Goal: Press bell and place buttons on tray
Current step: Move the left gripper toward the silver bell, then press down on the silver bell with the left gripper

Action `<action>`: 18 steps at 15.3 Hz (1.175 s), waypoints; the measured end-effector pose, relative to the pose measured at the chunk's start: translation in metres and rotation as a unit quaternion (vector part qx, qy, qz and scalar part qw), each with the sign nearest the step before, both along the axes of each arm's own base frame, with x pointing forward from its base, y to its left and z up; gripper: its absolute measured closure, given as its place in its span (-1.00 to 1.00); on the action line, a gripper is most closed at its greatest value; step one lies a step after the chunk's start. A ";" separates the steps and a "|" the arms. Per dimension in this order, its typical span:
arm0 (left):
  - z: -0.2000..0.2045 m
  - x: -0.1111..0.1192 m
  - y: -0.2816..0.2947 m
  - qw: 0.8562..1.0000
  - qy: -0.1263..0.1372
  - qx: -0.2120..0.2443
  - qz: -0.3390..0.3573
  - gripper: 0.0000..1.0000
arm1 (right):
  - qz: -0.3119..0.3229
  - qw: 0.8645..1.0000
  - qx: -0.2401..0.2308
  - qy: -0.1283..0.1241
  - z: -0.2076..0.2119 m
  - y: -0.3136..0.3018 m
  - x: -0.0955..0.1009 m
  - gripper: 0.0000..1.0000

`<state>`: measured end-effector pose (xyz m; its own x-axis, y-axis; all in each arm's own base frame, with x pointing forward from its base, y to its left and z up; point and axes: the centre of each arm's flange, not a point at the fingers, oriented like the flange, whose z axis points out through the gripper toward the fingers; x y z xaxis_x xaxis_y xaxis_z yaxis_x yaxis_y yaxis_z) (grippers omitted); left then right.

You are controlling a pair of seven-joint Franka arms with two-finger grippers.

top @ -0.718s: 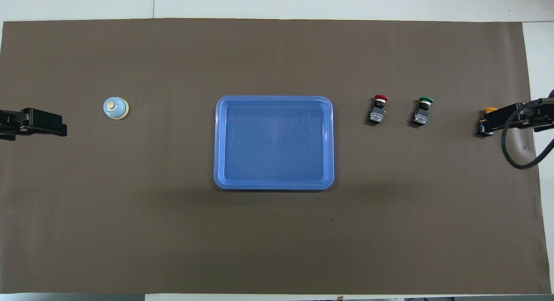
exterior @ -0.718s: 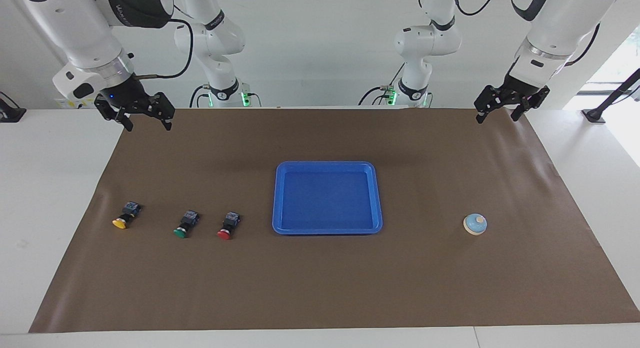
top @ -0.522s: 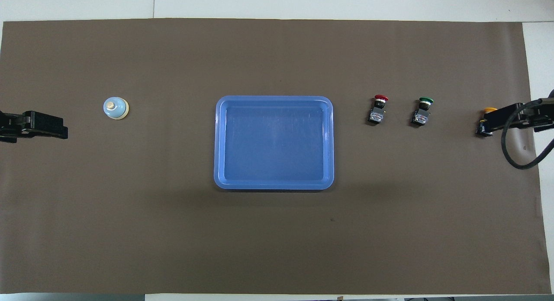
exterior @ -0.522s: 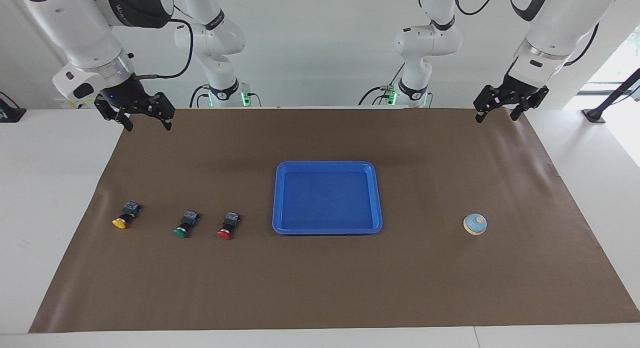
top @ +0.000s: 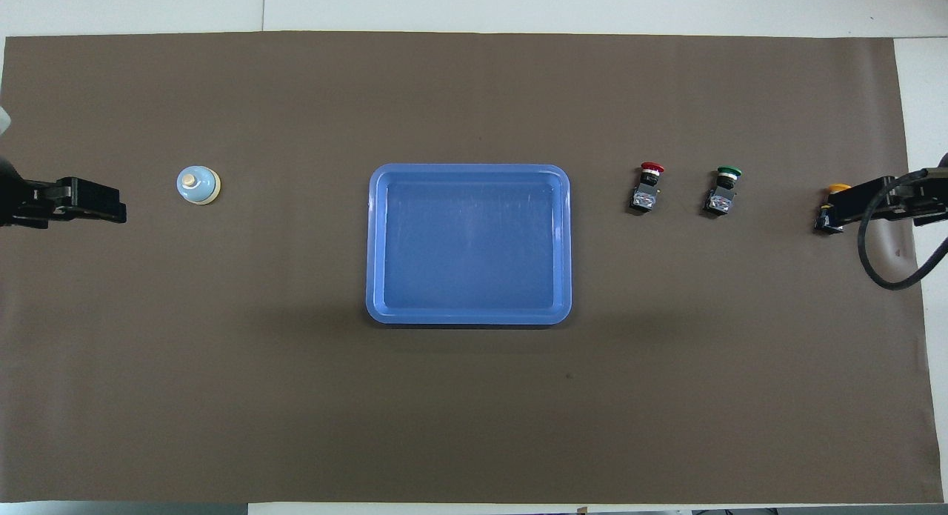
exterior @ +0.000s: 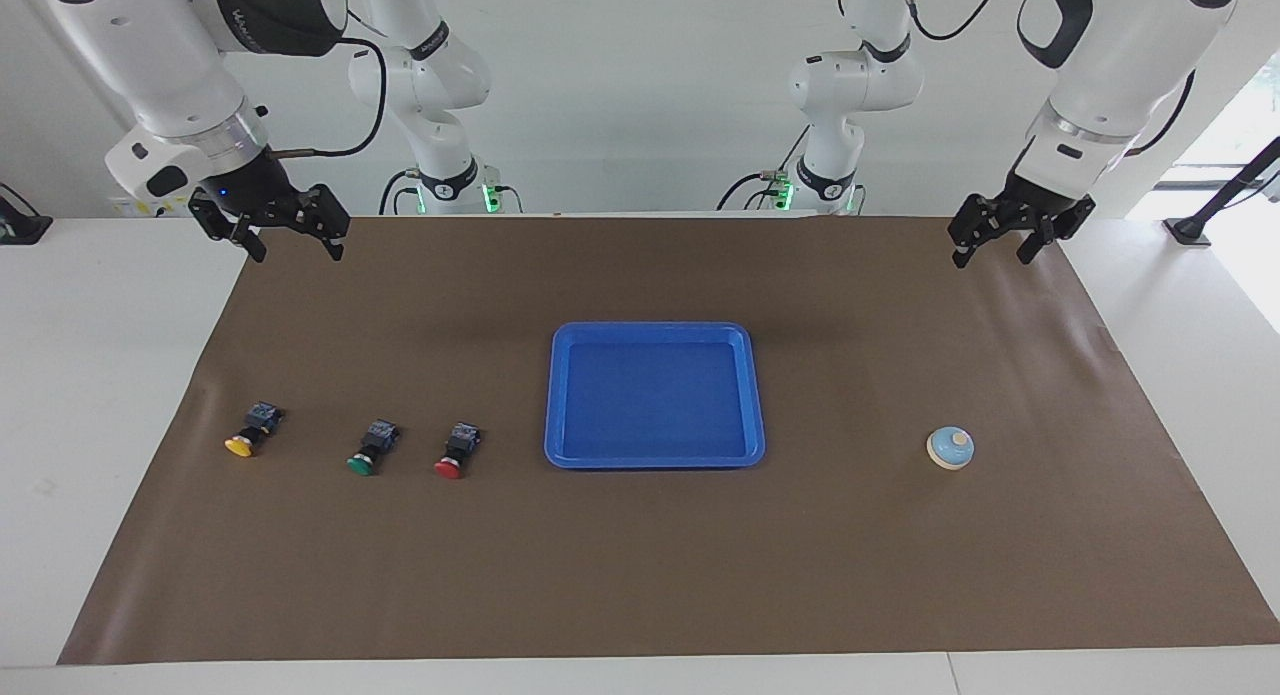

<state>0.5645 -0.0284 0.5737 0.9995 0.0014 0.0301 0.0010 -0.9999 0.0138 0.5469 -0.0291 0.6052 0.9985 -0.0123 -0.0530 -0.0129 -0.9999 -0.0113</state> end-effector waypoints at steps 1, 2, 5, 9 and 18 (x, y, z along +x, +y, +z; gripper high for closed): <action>-0.020 0.013 0.004 1.000 0.003 -0.001 0.002 -0.31 | 0.000 1.000 0.000 0.000 0.000 0.000 0.000 -1.00; -0.042 0.025 0.007 1.000 0.006 -0.001 0.004 -0.09 | 0.000 1.000 0.000 0.000 0.000 0.000 0.000 -1.00; -0.094 0.052 0.013 1.000 0.011 -0.003 0.009 0.64 | 0.000 1.000 0.000 0.000 0.000 0.000 0.000 -1.00; -0.138 0.073 0.020 1.000 -0.005 -0.005 0.015 0.98 | 0.000 1.000 0.000 0.000 0.000 0.000 0.000 -1.00; -0.225 0.095 0.035 1.000 -0.014 -0.007 0.017 0.98 | 0.000 1.000 0.000 0.000 0.000 0.000 0.000 -1.00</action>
<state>0.6596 0.0069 0.3486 0.9977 0.0367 0.0572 0.0351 -0.9990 0.0281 0.5469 -0.0291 0.6052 0.9985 -0.0123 -0.0530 -0.0129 -0.9999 -0.0113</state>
